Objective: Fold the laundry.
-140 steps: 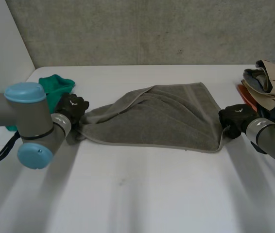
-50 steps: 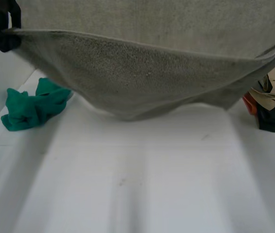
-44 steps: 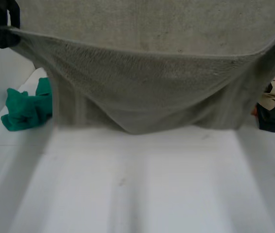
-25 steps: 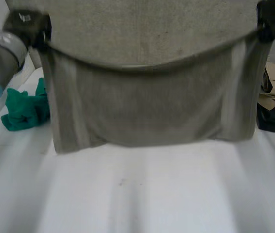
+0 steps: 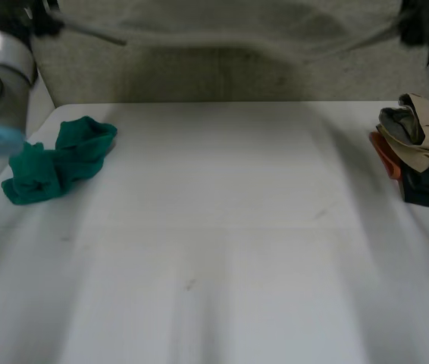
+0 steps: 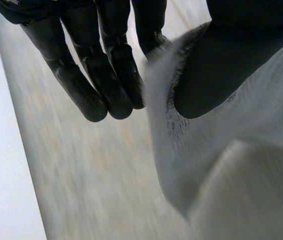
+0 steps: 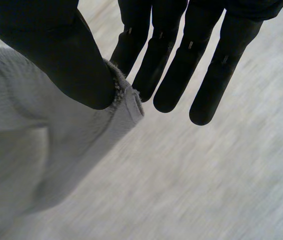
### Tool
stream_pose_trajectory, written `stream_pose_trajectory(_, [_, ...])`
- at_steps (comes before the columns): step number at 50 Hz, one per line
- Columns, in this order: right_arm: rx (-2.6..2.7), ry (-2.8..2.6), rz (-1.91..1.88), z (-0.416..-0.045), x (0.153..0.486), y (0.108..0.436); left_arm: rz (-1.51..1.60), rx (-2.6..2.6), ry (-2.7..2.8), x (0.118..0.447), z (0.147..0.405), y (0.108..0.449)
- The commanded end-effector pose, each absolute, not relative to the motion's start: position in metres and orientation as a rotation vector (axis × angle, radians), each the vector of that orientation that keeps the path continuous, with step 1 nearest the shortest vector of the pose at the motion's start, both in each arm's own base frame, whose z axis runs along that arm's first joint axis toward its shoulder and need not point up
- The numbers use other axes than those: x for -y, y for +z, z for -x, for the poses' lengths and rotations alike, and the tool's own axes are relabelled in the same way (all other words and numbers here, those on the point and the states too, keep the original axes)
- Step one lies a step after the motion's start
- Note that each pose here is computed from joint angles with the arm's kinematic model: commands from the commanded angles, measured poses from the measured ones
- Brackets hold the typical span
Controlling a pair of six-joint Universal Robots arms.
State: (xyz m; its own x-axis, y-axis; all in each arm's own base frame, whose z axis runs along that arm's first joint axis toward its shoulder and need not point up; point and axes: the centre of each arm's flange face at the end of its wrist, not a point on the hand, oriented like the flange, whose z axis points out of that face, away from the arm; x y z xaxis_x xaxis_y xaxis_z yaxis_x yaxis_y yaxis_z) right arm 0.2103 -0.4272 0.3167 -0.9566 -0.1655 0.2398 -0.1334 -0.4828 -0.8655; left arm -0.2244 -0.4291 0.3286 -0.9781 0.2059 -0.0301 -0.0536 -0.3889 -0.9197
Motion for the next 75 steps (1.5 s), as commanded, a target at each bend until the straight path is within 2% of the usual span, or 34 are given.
stream_pose_trajectory(1, [-1.979, -2.377, 0.633, -0.211, 0.426, 0.23, 0.37, 2.042, 2.312, 0.426, 0.217, 0.226])
stream_pose_trajectory(4, [-2.127, -2.276, 0.73, -0.209, 0.423, 0.199, 0.458, 2.179, 2.234, 0.417, 0.213, 0.199])
stream_pose_trajectory(7, [-2.233, -2.184, 0.819, -0.207, 0.418, 0.182, 0.535, 2.291, 2.149, 0.406, 0.21, 0.183])
stream_pose_trajectory(11, [-2.434, -1.955, 0.991, -0.202, 0.394, 0.164, 0.731, 2.478, 1.963, 0.376, 0.202, 0.173])
stream_pose_trajectory(13, [-2.551, -1.774, 1.101, -0.196, 0.372, 0.158, 0.891, 2.555, 1.848, 0.355, 0.199, 0.173])
stream_pose_trajectory(19, [-2.656, -1.569, 1.362, -0.171, 0.323, 0.174, 1.13, 2.749, 1.52, 0.306, 0.166, 0.175])
stream_pose_trajectory(20, [-2.676, -1.496, 1.479, -0.162, 0.307, 0.178, 1.187, 2.776, 1.411, 0.29, 0.158, 0.176])
stream_pose_trajectory(24, [-2.689, -1.256, 1.785, -0.137, 0.27, 0.181, 1.365, 2.761, 1.202, 0.253, 0.149, 0.182])
stream_pose_trajectory(27, [-2.618, -1.234, 1.932, -0.133, 0.263, 0.181, 1.487, 2.707, 1.092, 0.231, 0.146, 0.184])
stream_pose_trajectory(29, [-2.577, -1.268, 1.932, -0.137, 0.263, 0.18, 1.533, 2.676, 1.097, 0.228, 0.147, 0.187])
stream_pose_trajectory(33, [-2.586, -1.4, 1.796, -0.142, 0.279, 0.181, 1.558, 2.613, 1.267, 0.242, 0.154, 0.196])
stream_pose_trajectory(36, [-2.55, -1.581, 1.665, -0.155, 0.301, 0.183, 1.457, 2.607, 1.382, 0.267, 0.167, 0.2])
stream_pose_trajectory(47, [-2.304, -2.097, 1.332, -0.199, 0.37, 0.19, 1.155, 2.73, 1.609, 0.338, 0.182, 0.208])
stream_pose_trajectory(58, [-2.264, -2.303, 1.251, -0.231, 0.424, 0.17, 1.071, 2.758, 1.719, 0.383, 0.199, 0.192])
stream_pose_trajectory(62, [-2.263, -2.348, 1.252, -0.244, 0.446, 0.151, 1.039, 2.752, 1.75, 0.397, 0.211, 0.181])
stream_pose_trajectory(66, [-2.307, -2.312, 1.261, -0.255, 0.45, 0.134, 0.997, 2.723, 1.761, 0.4, 0.223, 0.18])
stream_pose_trajectory(75, [-2.397, -2.093, 1.128, -0.241, 0.429, 0.159, 0.83, 2.657, 1.827, 0.386, 0.227, 0.214])
